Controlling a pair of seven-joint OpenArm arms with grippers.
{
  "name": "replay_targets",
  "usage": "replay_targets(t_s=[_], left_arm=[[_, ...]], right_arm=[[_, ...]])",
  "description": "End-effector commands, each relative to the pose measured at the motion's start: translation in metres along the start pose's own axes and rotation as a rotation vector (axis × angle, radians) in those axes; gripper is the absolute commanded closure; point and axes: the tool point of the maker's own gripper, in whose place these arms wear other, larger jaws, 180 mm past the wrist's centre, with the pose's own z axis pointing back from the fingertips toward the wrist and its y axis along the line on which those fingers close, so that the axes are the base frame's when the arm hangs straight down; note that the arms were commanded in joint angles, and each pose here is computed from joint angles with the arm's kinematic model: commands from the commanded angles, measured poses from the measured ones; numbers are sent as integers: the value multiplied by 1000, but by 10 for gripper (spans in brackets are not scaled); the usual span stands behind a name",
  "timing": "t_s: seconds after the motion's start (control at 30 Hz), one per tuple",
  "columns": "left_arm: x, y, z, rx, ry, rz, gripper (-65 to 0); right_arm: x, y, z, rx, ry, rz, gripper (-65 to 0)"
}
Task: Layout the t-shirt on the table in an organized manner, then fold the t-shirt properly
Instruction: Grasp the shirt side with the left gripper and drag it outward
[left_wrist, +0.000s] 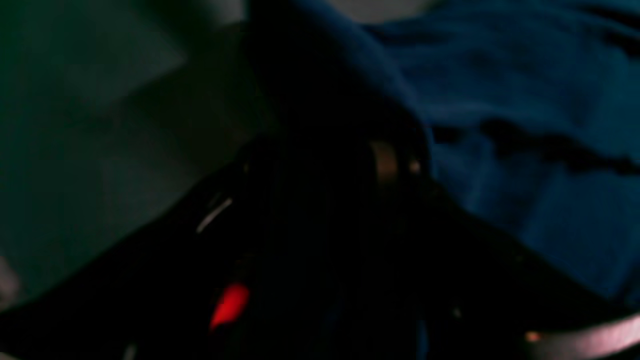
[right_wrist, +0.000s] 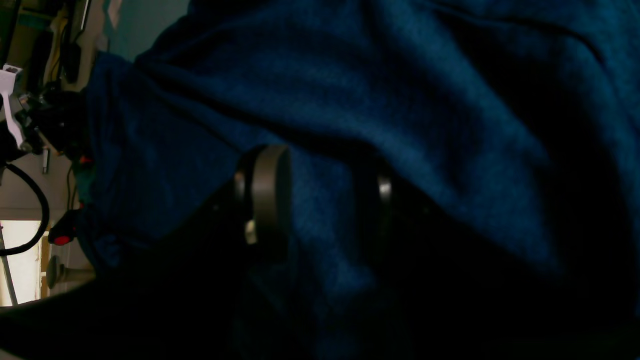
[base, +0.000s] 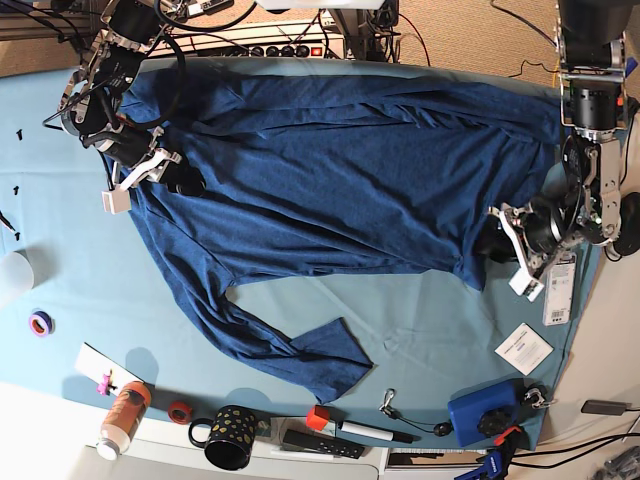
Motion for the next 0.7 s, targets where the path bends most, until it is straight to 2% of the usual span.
replay_targets(t_s=[0.0,0.1,0.13,0.2,0.27,0.3,0.53,0.67], left_arm=[[19,4,7,2,-47,-16,-255],[23,3,7,-3,-70,-13,-246],[24,3,7,-2,-74,-13,-223],[25,3,7,-3,-79,-12,-139],[25,3,7,-3,-82,-12,-13],[27,3,7,-2,-89,-13,0],[45,8,10,18,-146,-24,0],[52,41,14,189,-119,14,0]], right_arm=[[18,3,4,15,-57,24,-219],[18,4,4,15,-57,24,-219],[18,3,4,15,-57,24,-219],[18,3,4,15,-57,24,-219],[18,3,4,15,-57,24,-219],[18,3,4,15,-58,24,-219],[18,3,4,14,-58,24,-219],[18,3,4,14,-57,24,-219]])
